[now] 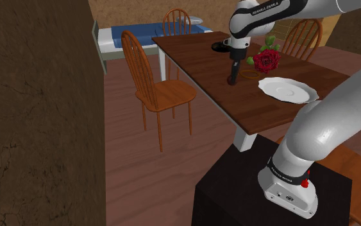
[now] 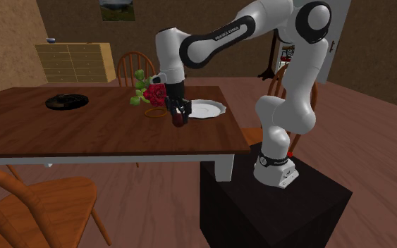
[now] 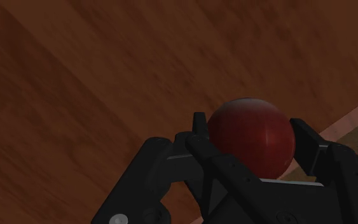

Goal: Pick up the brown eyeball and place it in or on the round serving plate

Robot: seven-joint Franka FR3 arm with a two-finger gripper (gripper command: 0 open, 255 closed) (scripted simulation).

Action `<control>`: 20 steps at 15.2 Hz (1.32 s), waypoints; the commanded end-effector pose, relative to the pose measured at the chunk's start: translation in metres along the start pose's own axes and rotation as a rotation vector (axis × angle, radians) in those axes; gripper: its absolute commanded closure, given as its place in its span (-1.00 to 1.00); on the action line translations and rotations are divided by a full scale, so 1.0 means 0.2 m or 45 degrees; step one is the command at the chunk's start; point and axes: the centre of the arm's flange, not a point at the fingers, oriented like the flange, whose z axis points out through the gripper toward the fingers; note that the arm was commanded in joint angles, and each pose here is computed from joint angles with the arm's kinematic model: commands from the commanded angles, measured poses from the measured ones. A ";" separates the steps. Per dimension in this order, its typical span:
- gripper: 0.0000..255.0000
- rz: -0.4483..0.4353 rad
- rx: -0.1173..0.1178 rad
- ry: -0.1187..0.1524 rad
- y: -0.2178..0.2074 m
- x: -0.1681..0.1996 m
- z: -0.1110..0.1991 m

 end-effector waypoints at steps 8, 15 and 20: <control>1.00 0.000 0.000 0.000 0.00 -0.07 -0.21; 1.00 0.000 0.000 0.000 0.20 -0.49 -0.20; 1.00 0.000 0.000 0.000 0.34 -0.79 -0.20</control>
